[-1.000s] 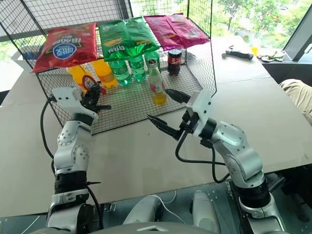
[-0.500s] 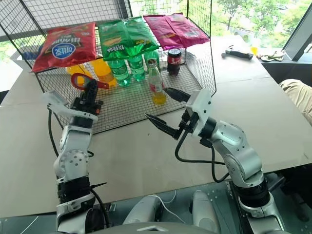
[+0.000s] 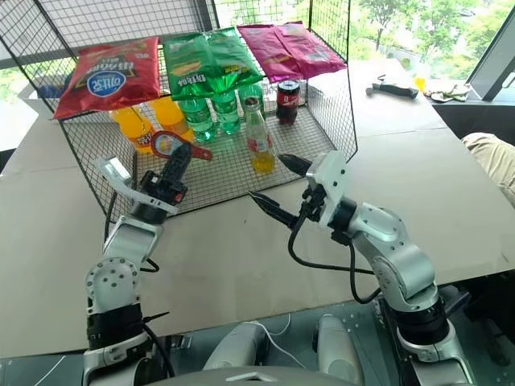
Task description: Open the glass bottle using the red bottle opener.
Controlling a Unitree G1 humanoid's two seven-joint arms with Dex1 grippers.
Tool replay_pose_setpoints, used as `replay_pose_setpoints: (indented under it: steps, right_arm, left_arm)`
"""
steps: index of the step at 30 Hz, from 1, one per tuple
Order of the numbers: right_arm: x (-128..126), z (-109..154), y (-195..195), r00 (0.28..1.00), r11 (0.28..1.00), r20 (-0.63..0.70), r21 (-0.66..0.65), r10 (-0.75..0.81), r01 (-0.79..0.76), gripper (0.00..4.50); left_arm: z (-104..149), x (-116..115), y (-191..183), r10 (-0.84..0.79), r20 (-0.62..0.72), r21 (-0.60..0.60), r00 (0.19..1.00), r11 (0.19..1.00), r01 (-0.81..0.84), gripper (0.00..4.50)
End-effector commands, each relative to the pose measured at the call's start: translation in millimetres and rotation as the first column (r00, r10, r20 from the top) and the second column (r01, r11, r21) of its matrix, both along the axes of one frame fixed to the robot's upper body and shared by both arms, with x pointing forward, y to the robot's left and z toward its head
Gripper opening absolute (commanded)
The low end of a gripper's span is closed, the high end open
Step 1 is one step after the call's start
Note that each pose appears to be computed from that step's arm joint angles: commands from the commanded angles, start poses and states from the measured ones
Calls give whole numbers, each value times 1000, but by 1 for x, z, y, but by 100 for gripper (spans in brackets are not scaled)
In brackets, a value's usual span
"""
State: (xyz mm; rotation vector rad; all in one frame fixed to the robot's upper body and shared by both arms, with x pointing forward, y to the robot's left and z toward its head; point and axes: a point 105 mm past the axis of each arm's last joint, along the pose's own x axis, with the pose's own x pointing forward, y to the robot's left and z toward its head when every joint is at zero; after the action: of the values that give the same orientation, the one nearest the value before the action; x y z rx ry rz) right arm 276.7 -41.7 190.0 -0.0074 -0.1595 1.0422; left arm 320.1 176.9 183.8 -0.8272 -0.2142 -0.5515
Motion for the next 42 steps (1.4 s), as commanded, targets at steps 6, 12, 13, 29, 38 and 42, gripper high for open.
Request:
replay_pose_setpoints:
  steps: [6, 12, 13, 29, 38, 42]
  right_arm:
    - [-35, -31, -2, 907, 983, -395, -41, 148, -178, 450]
    - [-85, -37, 3, 707, 904, -595, 81, 382, -420, 450]
    - [-82, -36, 3, 703, 909, -603, 95, 376, -405, 450]
    - [-81, -30, 23, 604, 870, -645, 217, 468, -443, 397]
    - [-81, -26, 24, 575, 853, -652, 235, 495, -467, 9]
    - [-82, -23, 23, 562, 842, -651, 248, 511, -478, 9]
  left_arm:
    - [-13, -46, -46, -421, -92, 65, 903, 902, 427, 10]
    - [-18, -78, -64, -616, -129, 83, 777, 775, 627, 10]
    - [-18, -80, -66, -633, -130, 81, 763, 761, 644, 10]
    - [-27, -99, -86, -741, -171, 57, 649, 650, 758, 0]
    - [-31, -100, -88, -738, -179, 54, 651, 653, 755, 0]
    - [-33, -102, -88, -746, -183, 52, 641, 643, 764, 0]
